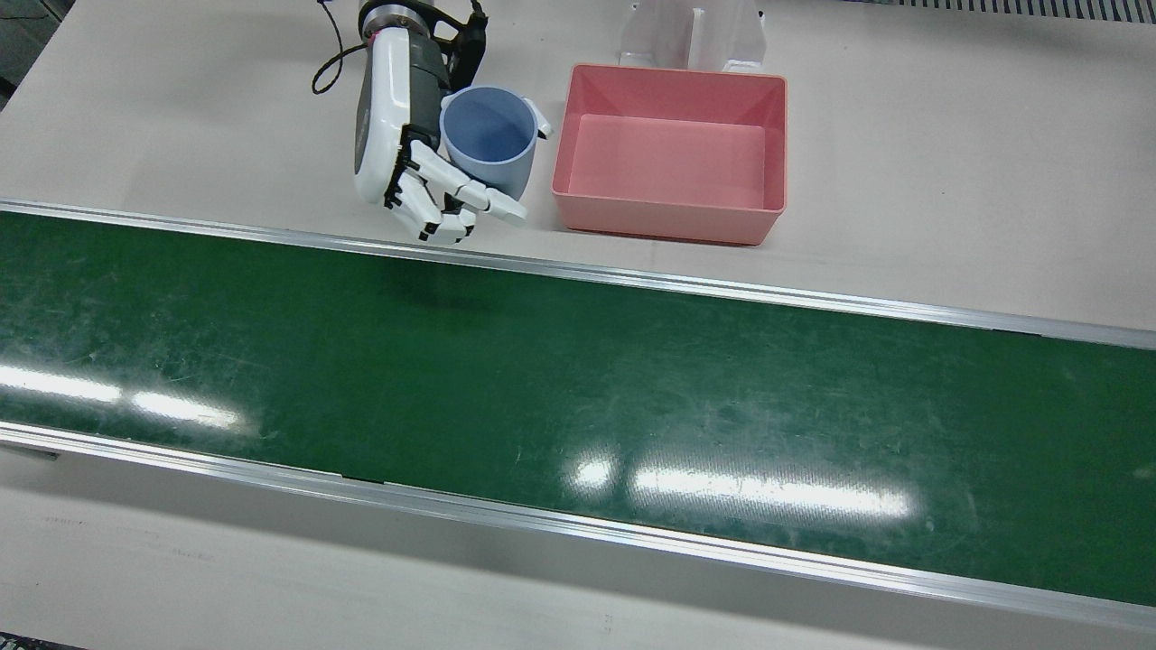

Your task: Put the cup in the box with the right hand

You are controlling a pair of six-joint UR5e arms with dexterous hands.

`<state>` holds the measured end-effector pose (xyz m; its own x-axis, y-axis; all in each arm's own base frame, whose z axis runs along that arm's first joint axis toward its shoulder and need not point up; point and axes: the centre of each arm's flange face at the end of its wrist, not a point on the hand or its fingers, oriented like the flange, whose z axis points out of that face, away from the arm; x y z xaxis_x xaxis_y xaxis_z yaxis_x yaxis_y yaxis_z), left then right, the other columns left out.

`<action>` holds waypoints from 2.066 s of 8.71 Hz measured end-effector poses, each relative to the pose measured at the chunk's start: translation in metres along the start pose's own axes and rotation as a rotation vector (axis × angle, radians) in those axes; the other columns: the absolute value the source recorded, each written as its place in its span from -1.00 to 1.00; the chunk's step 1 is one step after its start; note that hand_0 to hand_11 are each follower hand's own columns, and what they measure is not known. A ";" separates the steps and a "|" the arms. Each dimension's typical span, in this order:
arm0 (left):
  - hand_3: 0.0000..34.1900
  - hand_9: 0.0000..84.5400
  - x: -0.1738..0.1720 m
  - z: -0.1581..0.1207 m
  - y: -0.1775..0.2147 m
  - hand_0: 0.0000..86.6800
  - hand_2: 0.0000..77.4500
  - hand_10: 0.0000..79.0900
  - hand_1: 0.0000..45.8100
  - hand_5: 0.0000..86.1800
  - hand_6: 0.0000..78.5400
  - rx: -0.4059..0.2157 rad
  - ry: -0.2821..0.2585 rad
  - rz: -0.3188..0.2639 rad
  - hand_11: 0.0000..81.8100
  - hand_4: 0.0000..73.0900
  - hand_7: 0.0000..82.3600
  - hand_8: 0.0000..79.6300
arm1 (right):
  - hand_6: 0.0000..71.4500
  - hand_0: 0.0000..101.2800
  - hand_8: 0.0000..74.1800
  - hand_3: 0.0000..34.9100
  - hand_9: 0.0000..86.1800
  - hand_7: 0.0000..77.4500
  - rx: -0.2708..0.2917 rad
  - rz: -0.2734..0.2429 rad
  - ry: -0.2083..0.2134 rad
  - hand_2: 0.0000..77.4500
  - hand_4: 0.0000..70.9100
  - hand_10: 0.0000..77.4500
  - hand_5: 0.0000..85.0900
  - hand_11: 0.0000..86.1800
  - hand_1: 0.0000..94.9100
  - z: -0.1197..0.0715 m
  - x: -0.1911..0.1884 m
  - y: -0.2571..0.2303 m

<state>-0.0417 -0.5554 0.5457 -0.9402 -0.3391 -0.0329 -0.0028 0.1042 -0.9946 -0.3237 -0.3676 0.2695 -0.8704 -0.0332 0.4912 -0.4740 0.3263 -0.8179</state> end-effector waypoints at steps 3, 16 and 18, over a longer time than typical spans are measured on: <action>-1.00 -1.00 0.000 0.000 0.000 -1.00 -0.97 -1.00 -0.98 -1.00 -1.00 0.001 0.000 0.000 -1.00 -0.97 -1.00 -1.00 | -0.04 -0.30 0.50 -1.00 0.73 0.82 -0.180 0.048 0.084 -0.13 0.02 0.25 -0.78 0.57 -0.90 -0.021 0.030 0.049; -1.00 -1.00 0.001 0.000 -0.001 -1.00 -0.97 -1.00 -0.98 -0.99 -0.99 0.001 0.001 0.000 -1.00 -0.97 -1.00 -1.00 | -0.98 -1.00 -0.99 -0.70 -1.00 -0.94 -0.483 0.057 0.400 -0.97 -1.00 -1.00 -0.99 -0.97 -0.98 -0.147 0.082 0.096; -1.00 -1.00 0.000 0.000 -0.001 -1.00 -0.97 -1.00 -0.98 -0.99 -1.00 0.001 0.000 0.000 -1.00 -0.97 -1.00 -1.00 | -0.98 -0.96 -0.99 -0.65 -0.99 -0.96 -0.467 0.088 0.331 -0.97 -1.00 -1.00 -0.99 -0.97 -0.98 -0.129 0.042 0.085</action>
<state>-0.0418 -0.5557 0.5468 -0.9402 -0.3389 -0.0326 -0.0026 0.1030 -0.9947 -0.3835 -0.2196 0.2593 -0.7806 0.2856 0.5560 -0.2271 0.6991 -0.6780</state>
